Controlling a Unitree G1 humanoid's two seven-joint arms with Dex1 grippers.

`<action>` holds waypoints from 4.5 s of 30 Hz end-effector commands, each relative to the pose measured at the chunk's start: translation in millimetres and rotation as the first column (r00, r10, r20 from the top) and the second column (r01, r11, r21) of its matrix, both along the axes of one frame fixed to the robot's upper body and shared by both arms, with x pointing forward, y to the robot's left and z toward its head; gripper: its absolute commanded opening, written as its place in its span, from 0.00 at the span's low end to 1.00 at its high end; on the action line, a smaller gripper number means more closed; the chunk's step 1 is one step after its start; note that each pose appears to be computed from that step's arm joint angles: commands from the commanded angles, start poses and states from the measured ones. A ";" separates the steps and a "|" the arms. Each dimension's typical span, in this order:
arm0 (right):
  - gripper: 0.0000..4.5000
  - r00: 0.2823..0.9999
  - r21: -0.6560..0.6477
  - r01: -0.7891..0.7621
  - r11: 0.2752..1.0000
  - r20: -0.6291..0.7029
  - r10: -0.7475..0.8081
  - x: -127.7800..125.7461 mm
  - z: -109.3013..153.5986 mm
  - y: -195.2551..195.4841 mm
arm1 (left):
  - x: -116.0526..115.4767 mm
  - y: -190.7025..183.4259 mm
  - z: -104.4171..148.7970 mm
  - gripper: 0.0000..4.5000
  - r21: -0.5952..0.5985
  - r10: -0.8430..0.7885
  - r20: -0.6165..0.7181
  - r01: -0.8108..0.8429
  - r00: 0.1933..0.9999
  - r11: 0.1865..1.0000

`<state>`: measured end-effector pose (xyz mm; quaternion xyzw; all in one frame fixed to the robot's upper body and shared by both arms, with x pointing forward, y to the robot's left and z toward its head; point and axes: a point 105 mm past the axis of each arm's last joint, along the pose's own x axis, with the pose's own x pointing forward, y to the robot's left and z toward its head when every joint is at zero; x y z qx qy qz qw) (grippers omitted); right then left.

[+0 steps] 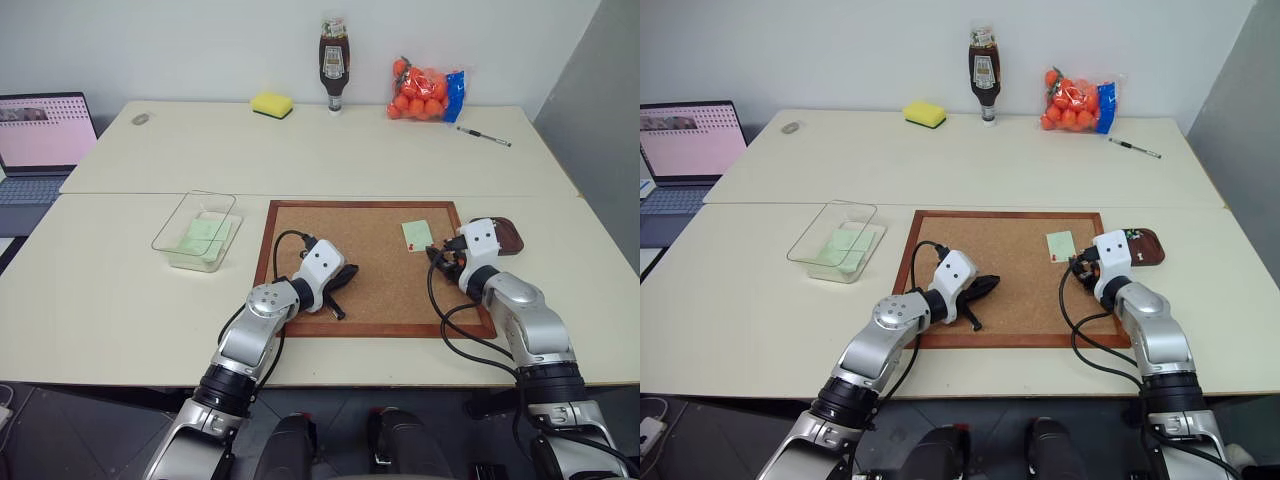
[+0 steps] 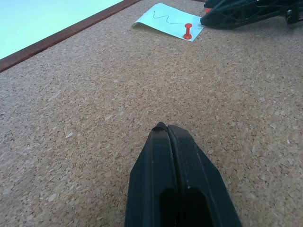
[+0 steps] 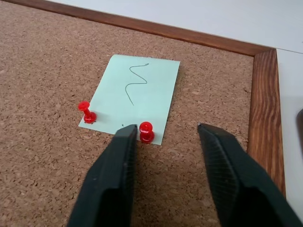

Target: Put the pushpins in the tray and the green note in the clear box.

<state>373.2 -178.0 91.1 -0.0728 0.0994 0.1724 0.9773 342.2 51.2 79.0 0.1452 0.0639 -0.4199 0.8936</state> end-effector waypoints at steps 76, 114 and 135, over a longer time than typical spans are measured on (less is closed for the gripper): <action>0.59 0.960 0.084 0.191 0.978 0.189 -0.204 7.9 69.9 -77.1 | -3.7 -3.4 -4.7 0.00 0.028 -0.012 -0.006 0.012 1.000 1.000; 0.08 0.982 -0.038 -0.169 0.985 0.076 0.171 8.9 14.4 36.4 | -1.6 -1.8 -3.8 0.00 0.023 -0.002 -0.002 0.002 1.000 1.000; 0.00 0.937 -0.044 -0.200 0.979 0.284 0.204 -2.4 75.7 42.3 | -1.4 -2.9 -5.7 0.00 0.009 0.006 -0.016 -0.006 1.000 1.000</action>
